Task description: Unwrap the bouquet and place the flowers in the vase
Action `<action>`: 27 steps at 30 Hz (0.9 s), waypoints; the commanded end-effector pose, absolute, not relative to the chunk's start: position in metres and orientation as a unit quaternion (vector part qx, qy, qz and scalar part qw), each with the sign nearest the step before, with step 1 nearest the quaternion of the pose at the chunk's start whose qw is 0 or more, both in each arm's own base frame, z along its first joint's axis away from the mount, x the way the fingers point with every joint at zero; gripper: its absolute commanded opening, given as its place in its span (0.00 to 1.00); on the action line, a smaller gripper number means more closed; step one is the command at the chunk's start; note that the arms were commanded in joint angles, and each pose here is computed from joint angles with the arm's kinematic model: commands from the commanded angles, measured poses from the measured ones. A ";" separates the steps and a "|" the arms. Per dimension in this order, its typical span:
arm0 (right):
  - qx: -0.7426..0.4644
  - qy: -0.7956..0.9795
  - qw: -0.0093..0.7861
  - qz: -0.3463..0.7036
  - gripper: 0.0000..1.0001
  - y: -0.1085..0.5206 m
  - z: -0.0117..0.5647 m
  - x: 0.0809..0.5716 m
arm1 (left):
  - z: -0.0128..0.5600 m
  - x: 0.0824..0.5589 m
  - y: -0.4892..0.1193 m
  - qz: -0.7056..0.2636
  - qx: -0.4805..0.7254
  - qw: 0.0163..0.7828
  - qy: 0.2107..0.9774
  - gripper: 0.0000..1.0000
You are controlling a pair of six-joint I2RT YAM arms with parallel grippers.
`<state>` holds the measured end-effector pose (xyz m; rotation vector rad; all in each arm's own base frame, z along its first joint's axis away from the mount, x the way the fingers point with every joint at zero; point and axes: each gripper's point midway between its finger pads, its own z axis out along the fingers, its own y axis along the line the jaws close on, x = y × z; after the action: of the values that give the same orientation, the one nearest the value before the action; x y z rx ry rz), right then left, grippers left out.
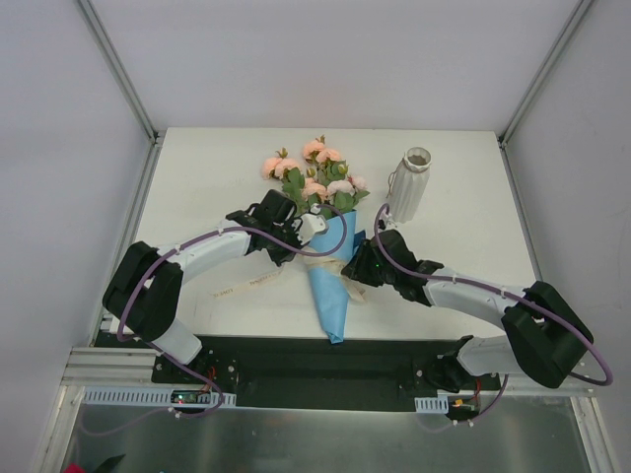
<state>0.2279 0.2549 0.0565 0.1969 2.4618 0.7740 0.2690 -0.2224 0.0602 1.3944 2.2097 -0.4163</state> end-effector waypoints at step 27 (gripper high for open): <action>0.047 0.888 0.391 0.237 0.09 0.206 0.139 0.234 | 0.105 0.314 -0.188 -0.075 0.444 0.309 0.838 0.00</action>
<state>0.2308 0.2321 0.1261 0.1253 2.2849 0.7452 0.2820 -0.2114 0.0675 1.3396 2.2268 -0.3274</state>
